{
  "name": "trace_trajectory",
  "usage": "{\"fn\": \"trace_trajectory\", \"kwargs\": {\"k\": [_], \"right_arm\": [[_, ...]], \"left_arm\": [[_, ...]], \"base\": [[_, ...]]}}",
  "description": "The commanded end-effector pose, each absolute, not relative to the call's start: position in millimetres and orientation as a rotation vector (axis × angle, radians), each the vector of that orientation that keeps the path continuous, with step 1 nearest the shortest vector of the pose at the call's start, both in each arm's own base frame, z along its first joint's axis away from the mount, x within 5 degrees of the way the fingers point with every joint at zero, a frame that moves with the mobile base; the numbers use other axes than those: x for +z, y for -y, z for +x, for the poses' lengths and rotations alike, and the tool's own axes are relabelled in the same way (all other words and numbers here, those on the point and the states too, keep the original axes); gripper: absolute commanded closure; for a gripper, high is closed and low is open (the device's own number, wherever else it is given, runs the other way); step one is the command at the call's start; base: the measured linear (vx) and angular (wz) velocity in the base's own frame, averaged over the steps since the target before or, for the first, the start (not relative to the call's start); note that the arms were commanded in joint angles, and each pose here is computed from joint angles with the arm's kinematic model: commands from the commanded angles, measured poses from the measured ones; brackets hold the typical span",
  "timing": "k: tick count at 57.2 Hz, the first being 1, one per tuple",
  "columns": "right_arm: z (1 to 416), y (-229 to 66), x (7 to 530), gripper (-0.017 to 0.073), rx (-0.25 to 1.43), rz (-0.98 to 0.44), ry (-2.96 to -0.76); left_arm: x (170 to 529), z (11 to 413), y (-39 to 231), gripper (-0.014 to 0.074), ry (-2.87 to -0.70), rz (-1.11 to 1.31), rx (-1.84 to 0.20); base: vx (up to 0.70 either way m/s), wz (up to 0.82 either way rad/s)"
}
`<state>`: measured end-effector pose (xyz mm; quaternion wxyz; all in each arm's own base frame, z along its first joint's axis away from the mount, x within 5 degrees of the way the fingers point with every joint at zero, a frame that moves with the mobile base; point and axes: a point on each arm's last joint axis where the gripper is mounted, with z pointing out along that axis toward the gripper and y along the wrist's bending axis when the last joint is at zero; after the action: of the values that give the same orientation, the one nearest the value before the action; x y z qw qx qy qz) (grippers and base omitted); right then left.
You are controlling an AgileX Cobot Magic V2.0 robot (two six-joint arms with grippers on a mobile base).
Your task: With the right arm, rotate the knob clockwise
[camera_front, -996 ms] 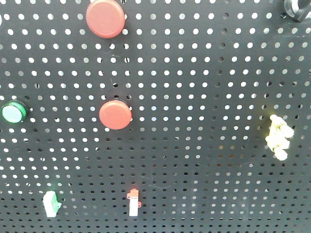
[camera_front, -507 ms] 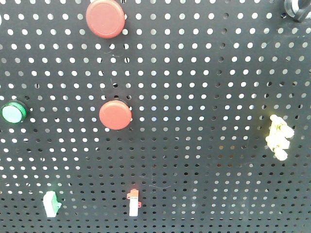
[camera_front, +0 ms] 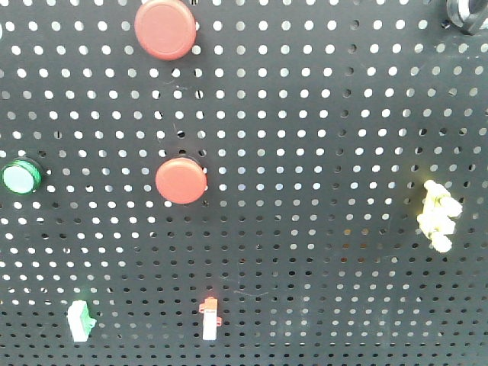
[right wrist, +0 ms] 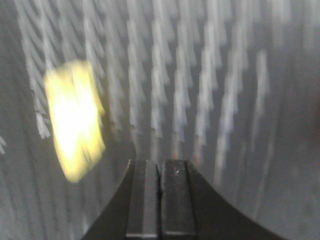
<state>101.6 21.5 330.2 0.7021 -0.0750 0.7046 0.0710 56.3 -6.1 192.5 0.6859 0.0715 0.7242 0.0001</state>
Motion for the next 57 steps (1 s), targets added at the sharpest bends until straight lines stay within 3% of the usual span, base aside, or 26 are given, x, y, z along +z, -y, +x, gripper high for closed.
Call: {"fn": "trace_trajectory", "kwargs": {"k": [1, 7, 17, 23, 57], "right_arm": [[87.8, -14.5, 310.4, 0.0567, 0.17, -0.086, -1.416], [75.0, -5.2, 261.4, 0.0567, 0.127, 0.015, -1.454], [63.7, -4.0, 201.3, 0.0567, 0.089, -0.003, -1.514], [59.5, -2.3, 194.5, 0.0567, 0.074, 0.01, -1.594], [56.3, -1.8, 194.8, 0.0567, 0.075, 0.016, -1.571]], "left_arm": [[189.7, 56.6, 5.7, 0.06, -1.559, 0.141, -0.009], [189.7, 56.6, 5.7, 0.06, -1.559, 0.141, -0.009], [189.7, 56.6, 5.7, 0.06, -1.559, 0.141, -0.009], [189.7, 56.6, 5.7, 0.06, -1.559, 0.141, -0.009], [189.7, 56.6, 5.7, 0.06, -1.559, 0.141, -0.009]], "base": [[0.0, 0.0], [0.0, 0.0], [0.0, 0.0], [0.0, 0.0], [0.0, 0.0]]}}
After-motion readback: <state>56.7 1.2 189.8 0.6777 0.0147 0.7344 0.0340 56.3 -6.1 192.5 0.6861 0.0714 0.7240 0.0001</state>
